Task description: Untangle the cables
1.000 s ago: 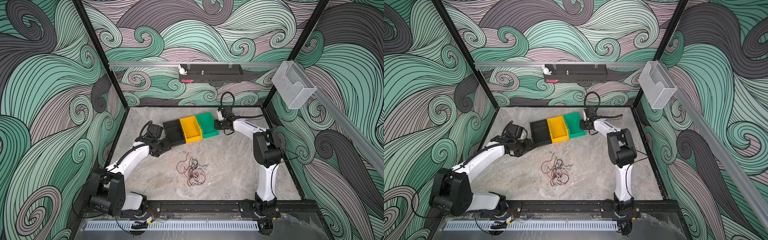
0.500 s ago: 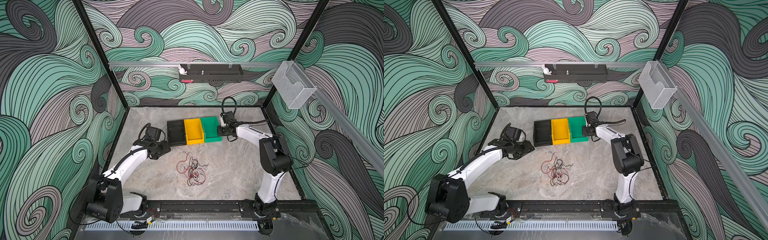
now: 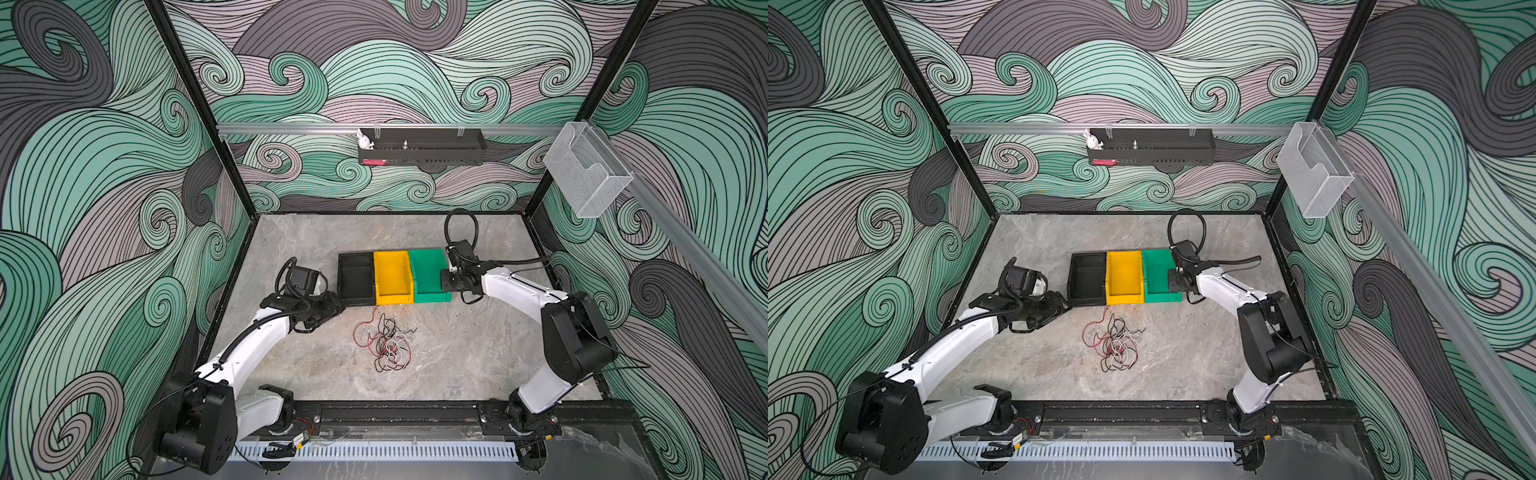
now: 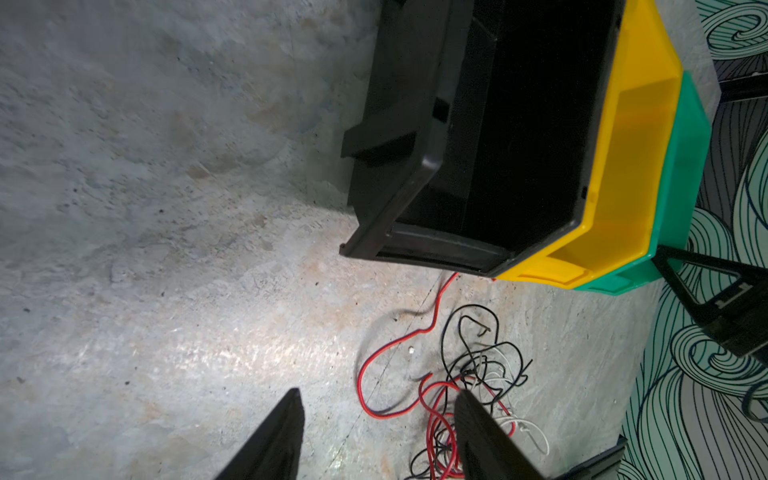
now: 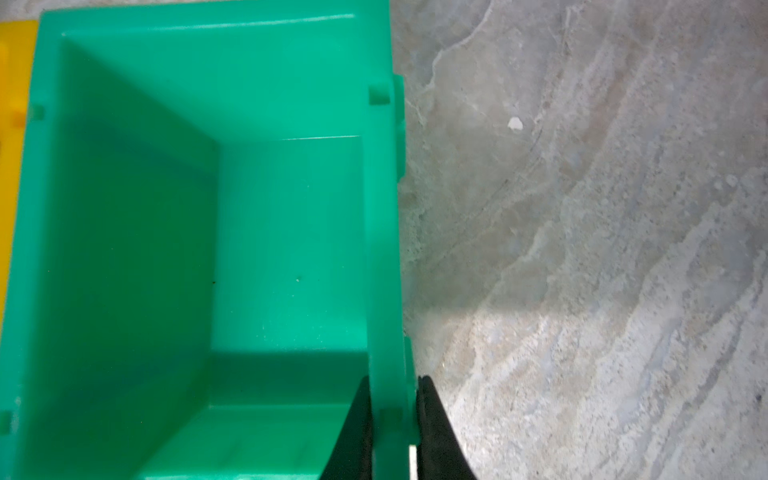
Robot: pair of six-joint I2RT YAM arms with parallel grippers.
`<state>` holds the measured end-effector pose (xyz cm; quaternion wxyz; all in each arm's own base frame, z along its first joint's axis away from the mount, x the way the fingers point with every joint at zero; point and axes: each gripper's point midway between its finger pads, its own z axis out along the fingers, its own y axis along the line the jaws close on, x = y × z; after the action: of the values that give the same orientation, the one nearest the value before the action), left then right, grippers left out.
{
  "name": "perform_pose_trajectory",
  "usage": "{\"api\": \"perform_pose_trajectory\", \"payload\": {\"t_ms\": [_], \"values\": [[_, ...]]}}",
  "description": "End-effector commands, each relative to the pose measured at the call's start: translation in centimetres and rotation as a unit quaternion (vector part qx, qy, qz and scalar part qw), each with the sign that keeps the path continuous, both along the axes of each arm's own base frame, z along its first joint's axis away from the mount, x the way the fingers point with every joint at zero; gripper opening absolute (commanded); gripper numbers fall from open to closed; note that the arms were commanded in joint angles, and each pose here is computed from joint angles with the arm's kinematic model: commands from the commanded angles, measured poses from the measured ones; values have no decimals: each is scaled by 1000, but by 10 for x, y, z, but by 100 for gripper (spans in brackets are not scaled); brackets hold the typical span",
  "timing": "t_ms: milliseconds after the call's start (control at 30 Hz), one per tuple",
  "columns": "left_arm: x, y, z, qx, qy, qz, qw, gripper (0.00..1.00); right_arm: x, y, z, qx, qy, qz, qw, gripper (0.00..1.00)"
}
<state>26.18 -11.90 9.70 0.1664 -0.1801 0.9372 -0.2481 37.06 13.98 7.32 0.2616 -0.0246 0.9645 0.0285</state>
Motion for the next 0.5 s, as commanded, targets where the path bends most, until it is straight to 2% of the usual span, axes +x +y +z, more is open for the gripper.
{"api": "perform_pose_trajectory", "payload": {"t_ms": [0, 167, 267, 367, 467], "values": [[-3, -8, 4, -24, -8, -9, 1000, 61, -2, -4, 14, -1, -31, -48, 998, 9], [-7, -15, 0, -39, -1, -19, 999, 60, -8, -4, 11, 0, -42, -63, 997, 12], [-9, -18, -1, -44, 1, -25, 999, 61, -9, -4, 14, -3, -35, -60, 998, 25], [-14, -24, 0, -52, 3, -36, 998, 61, -12, -3, 21, 3, -44, -59, 997, 43], [-19, -31, 0, -54, 3, -50, 997, 61, -20, -8, 28, -2, -44, -57, 997, 51]]}}
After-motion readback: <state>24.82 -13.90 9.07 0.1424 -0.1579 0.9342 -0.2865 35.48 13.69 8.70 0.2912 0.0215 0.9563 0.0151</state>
